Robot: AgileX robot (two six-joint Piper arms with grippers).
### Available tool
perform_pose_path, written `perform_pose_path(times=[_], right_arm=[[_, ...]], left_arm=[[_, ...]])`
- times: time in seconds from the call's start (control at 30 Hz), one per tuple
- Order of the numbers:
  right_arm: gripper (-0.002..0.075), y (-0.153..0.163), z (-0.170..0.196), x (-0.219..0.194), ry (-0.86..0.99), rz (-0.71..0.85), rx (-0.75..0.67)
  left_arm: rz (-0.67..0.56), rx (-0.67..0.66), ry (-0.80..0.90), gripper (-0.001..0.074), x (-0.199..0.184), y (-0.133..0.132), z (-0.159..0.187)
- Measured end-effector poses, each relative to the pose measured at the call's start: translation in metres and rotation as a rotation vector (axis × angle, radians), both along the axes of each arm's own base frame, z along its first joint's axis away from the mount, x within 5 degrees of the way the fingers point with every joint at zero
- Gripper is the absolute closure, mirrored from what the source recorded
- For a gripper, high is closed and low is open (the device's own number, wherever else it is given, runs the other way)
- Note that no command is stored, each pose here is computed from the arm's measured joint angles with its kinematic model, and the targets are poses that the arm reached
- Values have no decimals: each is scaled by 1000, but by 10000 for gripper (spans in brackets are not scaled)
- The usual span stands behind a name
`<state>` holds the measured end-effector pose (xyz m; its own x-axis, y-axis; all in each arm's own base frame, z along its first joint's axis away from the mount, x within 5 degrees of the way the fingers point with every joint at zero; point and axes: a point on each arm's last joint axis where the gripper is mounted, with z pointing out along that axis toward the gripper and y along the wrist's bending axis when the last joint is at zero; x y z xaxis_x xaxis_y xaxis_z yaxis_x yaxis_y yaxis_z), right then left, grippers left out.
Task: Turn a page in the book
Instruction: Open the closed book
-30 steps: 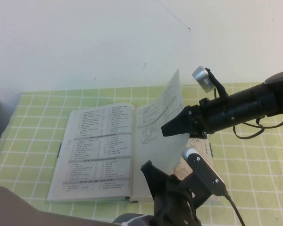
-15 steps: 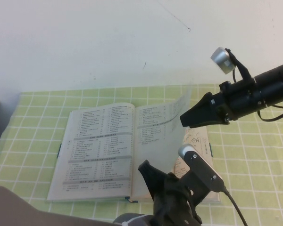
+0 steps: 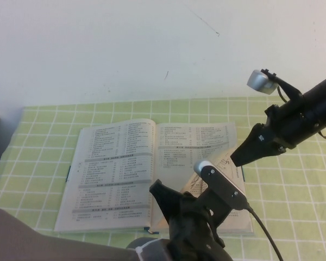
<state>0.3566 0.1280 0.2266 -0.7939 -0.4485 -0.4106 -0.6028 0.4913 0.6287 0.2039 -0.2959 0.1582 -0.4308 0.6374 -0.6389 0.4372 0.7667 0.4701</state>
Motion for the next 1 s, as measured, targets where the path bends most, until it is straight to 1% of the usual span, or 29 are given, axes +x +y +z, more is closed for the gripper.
perform_pose_path(times=[0.13, 0.23, 0.43, 0.63, 0.87, 1.0], right_arm=[[674, -5, -6, 1, -19, 8, -84], [712, -7, -14, 4, -26, -11, -119], [727, -8, -59, 17, 30, -70, -166], [728, -3, -96, 24, 61, -87, -162], [728, 5, -100, 24, 58, -88, -140], [728, 5, -100, 25, 52, -85, -134]], left_arm=[[4, -5, 0, 738, 0, 0, 0], [8, -10, 1, 738, 0, 0, 0], [16, -35, -10, 738, 1, -1, 1], [-21, -140, -12, 738, 6, -7, 3], [0, -210, 33, 738, 26, 2, 1], [46, -224, 47, 738, 40, 13, 0]])
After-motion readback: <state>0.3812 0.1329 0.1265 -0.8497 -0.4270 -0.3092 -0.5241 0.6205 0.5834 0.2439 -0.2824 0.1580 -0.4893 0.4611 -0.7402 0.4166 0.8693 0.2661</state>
